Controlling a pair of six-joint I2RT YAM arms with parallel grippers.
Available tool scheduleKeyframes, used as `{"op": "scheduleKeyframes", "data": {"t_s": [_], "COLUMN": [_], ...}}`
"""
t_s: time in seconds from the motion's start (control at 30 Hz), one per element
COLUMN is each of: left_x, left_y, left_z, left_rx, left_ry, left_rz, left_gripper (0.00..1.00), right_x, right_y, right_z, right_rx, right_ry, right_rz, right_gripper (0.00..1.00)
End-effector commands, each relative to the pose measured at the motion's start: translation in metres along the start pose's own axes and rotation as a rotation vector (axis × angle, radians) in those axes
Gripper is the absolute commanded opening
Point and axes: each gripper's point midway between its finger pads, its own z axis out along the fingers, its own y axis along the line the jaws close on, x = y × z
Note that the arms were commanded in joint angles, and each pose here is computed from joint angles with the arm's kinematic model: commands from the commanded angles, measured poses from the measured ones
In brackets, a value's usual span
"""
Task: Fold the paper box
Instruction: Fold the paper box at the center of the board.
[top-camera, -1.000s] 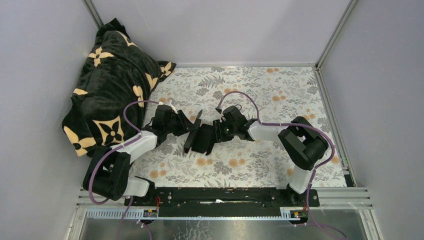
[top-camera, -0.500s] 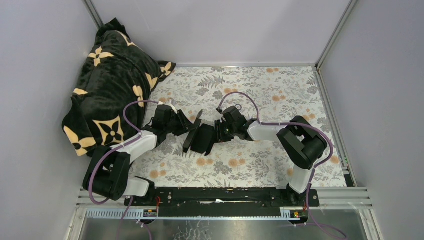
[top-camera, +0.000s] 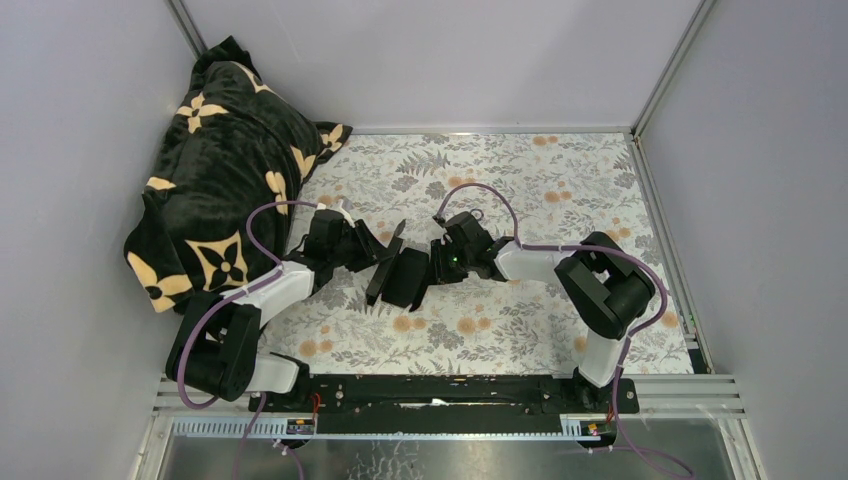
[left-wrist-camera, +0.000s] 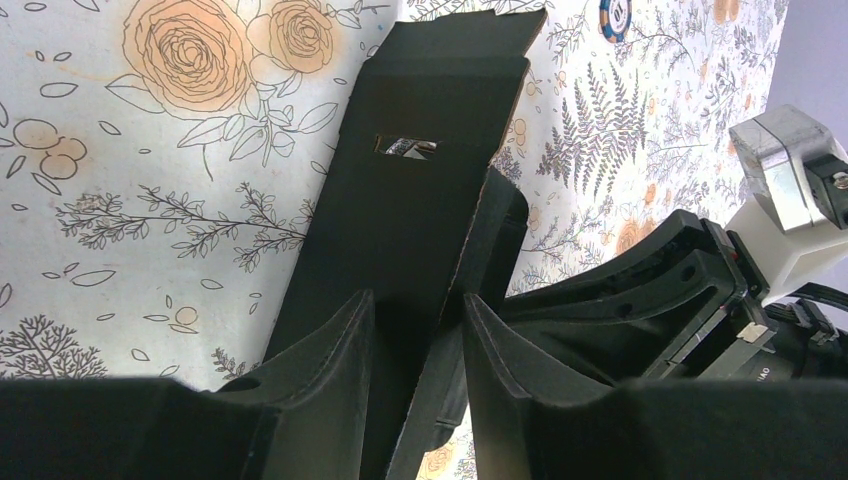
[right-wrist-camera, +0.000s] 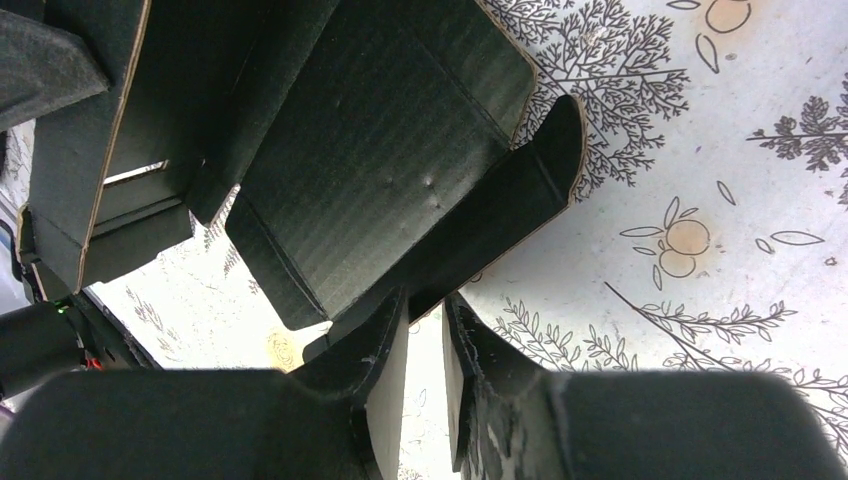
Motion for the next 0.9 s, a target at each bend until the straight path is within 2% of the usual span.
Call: {"op": "scheduleKeyframes", "data": {"t_s": [0.0,0.37,0.87], "left_x": [0.007,0.01,0.023], "left_y": [0.011,0.002,-0.011], "left_z": [0.002,0.001,-0.001], "left_rx": [-0.019,0.03,0.082], "left_ry": [0.018,0.034,0.064], "left_rz": [-0.015,-0.025,-0.024], "left_gripper": [0.42,0.42,0.41], "right_x": [-0.022,-0.017,0.018], "right_y": [0.015,0.01,-0.012], "right_z": [-0.017,-0.032,-0.044], "right_rx": [-0.019,0.011,0.054], "right_ry": [-0.07,-0.076,-0.048], "right_rz": [-0.02,-0.024,-0.006], "right_gripper": [0.24,0.24,0.23]}}
